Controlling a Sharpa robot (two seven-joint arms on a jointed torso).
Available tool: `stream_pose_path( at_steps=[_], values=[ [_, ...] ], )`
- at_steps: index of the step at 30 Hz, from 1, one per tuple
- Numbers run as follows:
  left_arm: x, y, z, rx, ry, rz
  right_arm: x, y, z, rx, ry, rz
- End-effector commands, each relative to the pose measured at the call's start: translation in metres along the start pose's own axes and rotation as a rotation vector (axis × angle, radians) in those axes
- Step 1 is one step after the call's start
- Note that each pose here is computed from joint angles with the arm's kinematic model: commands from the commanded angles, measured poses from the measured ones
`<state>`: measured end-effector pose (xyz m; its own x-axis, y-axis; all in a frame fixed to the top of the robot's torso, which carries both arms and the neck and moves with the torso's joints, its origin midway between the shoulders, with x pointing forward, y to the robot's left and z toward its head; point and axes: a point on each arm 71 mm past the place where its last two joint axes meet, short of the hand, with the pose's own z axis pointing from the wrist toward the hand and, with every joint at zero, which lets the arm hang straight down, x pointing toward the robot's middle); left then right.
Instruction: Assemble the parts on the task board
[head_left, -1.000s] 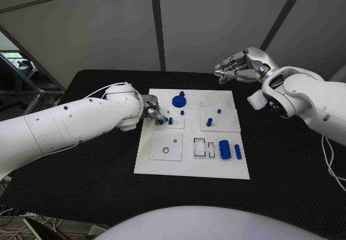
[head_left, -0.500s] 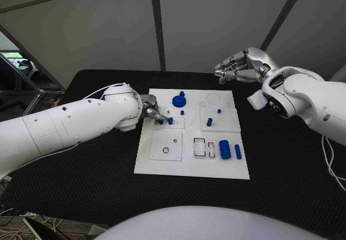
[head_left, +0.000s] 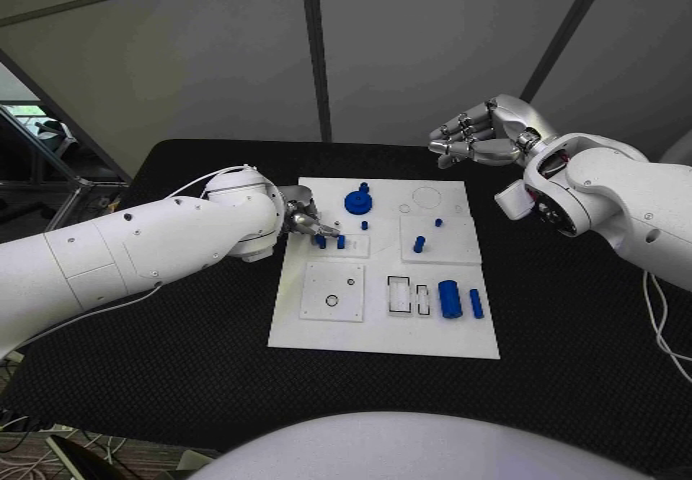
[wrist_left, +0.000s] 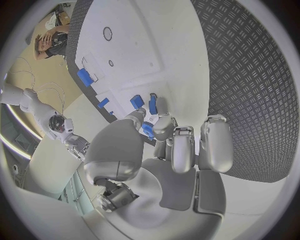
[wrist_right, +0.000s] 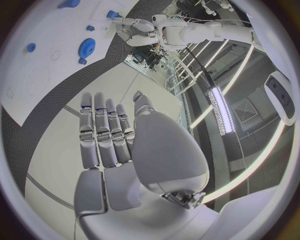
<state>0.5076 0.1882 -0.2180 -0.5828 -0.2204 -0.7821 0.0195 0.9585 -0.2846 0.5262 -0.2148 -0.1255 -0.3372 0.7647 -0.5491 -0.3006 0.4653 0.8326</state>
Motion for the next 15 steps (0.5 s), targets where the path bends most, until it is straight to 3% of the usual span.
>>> stream_pose_path(
  at_steps=[1, 15],
  values=[
    [-0.0016, -0.0013, -0.0005, 0.009, -0.012, -0.015, 0.0003, 0.0010, 0.0004, -0.005, 0.007, -0.001],
    [-0.0017, -0.0008, -0.0007, 0.008, -0.004, -0.011, 0.0000, 0.0005, 0.0002, -0.002, 0.008, -0.001]
  ],
)
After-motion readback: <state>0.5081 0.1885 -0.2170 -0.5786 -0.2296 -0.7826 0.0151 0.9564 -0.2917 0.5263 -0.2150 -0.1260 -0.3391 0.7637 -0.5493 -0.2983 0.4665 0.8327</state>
